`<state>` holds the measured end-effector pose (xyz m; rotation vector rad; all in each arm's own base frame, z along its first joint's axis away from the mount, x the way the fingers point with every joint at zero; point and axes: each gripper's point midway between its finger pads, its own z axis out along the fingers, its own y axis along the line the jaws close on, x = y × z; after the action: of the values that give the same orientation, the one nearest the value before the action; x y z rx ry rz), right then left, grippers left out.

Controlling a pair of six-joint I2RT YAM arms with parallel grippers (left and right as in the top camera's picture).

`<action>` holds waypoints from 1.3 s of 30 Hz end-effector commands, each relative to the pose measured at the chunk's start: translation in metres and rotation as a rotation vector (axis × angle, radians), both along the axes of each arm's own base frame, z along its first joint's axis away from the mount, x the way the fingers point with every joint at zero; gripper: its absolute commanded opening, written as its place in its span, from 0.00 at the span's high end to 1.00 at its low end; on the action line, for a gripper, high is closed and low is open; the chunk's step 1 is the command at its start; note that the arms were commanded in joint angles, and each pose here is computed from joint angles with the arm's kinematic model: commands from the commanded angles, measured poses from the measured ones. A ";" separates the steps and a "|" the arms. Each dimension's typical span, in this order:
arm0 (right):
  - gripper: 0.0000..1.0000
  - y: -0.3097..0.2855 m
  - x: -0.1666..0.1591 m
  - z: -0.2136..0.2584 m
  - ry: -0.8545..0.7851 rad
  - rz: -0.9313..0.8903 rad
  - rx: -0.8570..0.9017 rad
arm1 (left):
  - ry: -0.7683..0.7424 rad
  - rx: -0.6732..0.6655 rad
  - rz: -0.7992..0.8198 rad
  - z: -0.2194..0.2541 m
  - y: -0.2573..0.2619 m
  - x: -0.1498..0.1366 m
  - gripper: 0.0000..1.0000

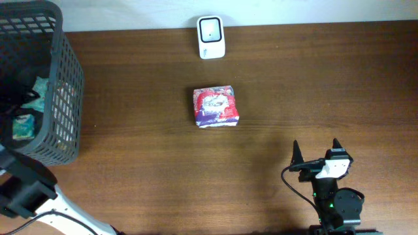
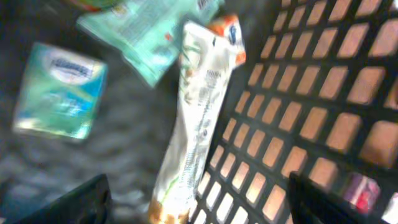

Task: Scan the item barcode
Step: 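Reach the left gripper into the basket and grasp the cream tube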

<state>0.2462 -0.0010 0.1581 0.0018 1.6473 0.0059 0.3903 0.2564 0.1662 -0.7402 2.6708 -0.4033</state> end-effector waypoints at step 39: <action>0.01 -0.003 0.000 -0.003 0.003 -0.015 0.001 | -0.924 -0.134 -0.408 0.343 -0.216 0.011 1.00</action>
<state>0.2463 -0.0010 0.1582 0.0018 1.6469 0.0059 0.4114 0.1151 0.4909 -0.1285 1.9018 -0.5917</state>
